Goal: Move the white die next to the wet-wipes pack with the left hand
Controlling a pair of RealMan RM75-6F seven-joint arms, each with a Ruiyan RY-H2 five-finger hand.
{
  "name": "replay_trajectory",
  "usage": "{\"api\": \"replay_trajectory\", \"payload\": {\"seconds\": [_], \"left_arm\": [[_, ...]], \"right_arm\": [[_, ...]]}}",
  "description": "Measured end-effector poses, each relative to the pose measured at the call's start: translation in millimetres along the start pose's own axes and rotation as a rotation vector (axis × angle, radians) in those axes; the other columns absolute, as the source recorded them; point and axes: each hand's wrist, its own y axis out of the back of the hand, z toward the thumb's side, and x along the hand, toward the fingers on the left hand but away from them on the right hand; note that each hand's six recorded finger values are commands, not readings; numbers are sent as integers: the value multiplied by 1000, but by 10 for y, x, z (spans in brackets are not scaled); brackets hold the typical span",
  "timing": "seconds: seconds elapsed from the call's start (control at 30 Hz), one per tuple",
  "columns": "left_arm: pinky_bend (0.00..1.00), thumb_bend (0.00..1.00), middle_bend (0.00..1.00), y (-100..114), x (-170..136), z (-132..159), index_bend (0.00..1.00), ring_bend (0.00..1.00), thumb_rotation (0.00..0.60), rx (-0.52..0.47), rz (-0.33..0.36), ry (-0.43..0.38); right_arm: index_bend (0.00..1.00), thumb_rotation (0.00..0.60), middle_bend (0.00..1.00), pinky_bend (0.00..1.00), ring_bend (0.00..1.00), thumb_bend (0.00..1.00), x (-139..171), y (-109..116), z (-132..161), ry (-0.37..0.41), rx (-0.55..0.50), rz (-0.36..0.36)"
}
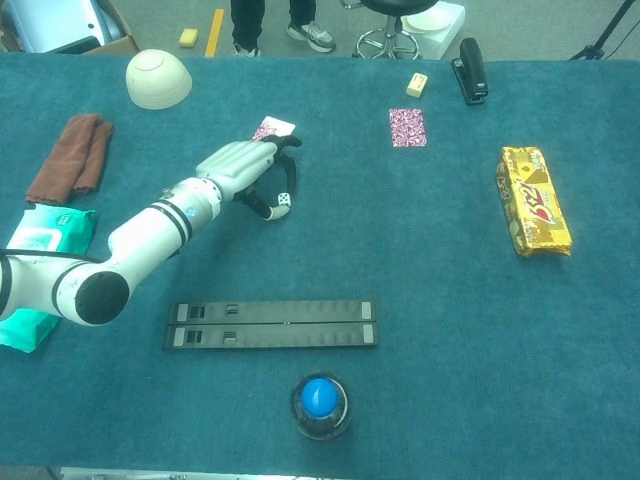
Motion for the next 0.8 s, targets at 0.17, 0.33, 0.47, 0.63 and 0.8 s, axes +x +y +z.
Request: {"api": "replay_trajectory", "payload": {"seconds": [0.17, 0.33, 0.47, 0.63, 0.8], "left_arm": [[214, 295, 87, 5, -2, 4, 565, 53, 600, -1, 5, -2], [215, 295, 96, 7, -3, 14, 592, 54, 600, 2, 8, -6], [215, 295, 97, 13, -3, 34, 596, 54, 600, 4, 10, -12], [214, 295, 99, 22, -10, 53, 607, 54, 600, 9, 12, -19], [215, 295, 101, 65, -28, 97, 611, 54, 600, 19, 23, -34]], "right_arm": [[442, 600, 403, 419, 355, 0, 1, -3, -9, -2, -2, 0], [442, 600, 403, 419, 355, 0, 3, 1, -11, -2, -2, -1], [442, 600, 403, 419, 355, 0, 4, 2, -14, -2, -3, -1], [442, 600, 403, 419, 355, 0, 3, 3, -17, -3, -3, -1], [441, 600, 403, 419, 355, 0, 2, 1, -19, -3, -5, -1]]}}
